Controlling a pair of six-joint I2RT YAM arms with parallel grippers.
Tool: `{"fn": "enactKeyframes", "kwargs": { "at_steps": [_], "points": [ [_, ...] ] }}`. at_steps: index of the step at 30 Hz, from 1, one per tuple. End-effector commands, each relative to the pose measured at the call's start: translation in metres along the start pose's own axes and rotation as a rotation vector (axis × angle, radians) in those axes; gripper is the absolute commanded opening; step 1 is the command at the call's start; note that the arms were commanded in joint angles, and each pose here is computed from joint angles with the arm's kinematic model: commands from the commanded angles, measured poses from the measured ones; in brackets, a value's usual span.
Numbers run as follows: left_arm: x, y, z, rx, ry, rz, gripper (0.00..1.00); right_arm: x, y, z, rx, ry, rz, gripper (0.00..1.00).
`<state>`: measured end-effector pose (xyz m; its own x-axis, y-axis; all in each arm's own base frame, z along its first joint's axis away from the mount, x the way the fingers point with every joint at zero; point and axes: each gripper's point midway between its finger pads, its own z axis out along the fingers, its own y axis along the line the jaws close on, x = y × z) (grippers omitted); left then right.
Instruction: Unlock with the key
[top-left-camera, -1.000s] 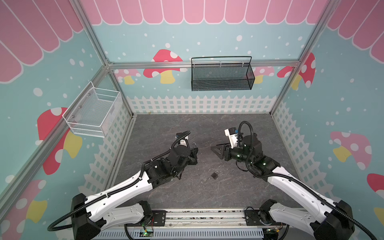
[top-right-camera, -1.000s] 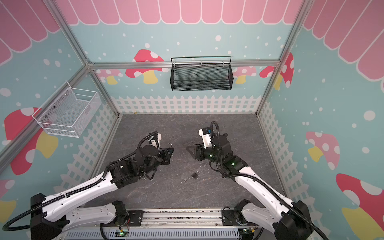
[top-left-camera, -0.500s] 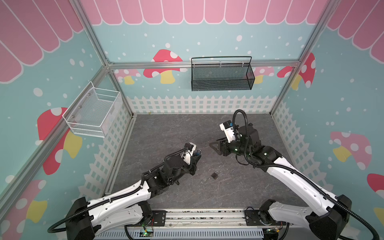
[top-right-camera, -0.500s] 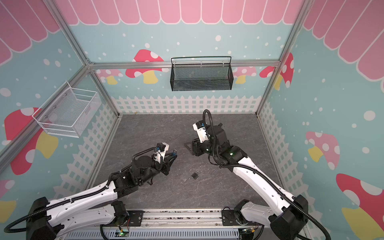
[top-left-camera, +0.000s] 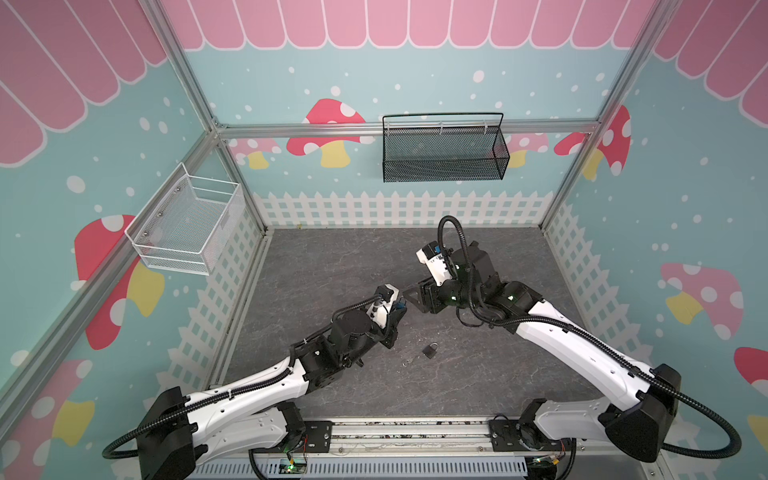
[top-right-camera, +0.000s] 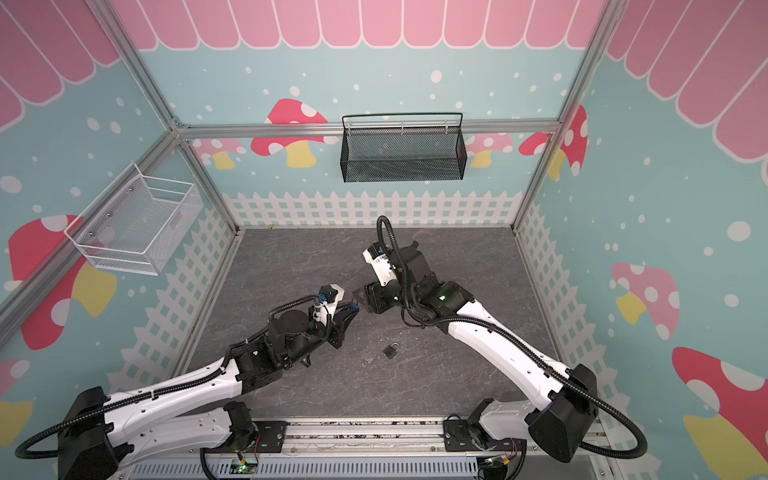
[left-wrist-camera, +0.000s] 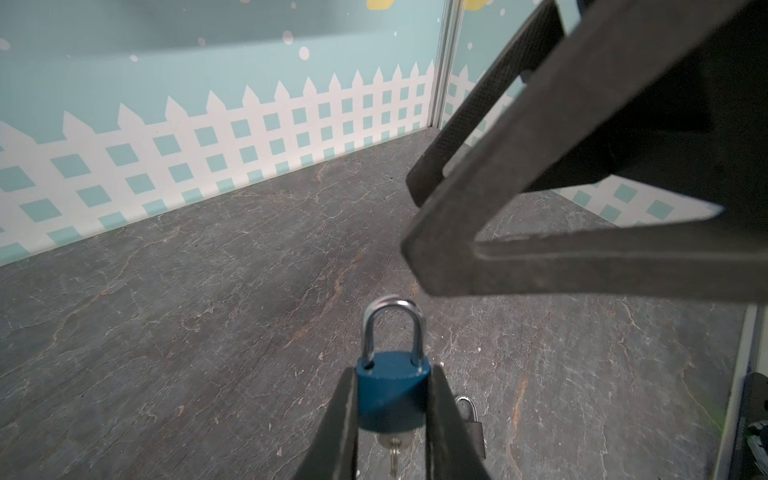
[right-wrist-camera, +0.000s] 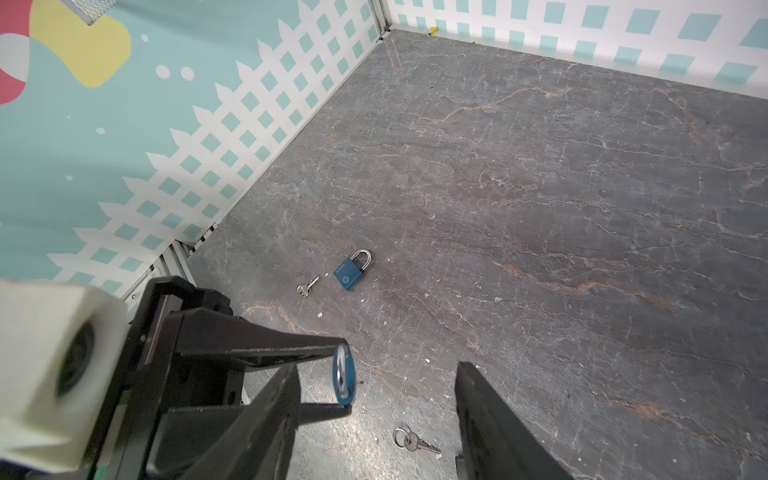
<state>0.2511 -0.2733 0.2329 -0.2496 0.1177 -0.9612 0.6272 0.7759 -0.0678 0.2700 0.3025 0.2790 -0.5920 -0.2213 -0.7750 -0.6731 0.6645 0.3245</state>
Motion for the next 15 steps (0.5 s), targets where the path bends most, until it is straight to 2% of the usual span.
{"fn": "enactKeyframes", "kwargs": {
  "at_steps": [1, 15],
  "points": [
    [-0.012, -0.002, 0.0, 0.007, -0.04, 0.02, 0.0, 0.001, -0.002, 0.004, 0.041, 0.028, -0.042, 0.62],
    [-0.009, 0.0, 0.0, -0.003, -0.026, 0.023, 0.0, 0.006, -0.021, 0.018, 0.175, 0.106, -0.072, 0.64]
  ]
}}
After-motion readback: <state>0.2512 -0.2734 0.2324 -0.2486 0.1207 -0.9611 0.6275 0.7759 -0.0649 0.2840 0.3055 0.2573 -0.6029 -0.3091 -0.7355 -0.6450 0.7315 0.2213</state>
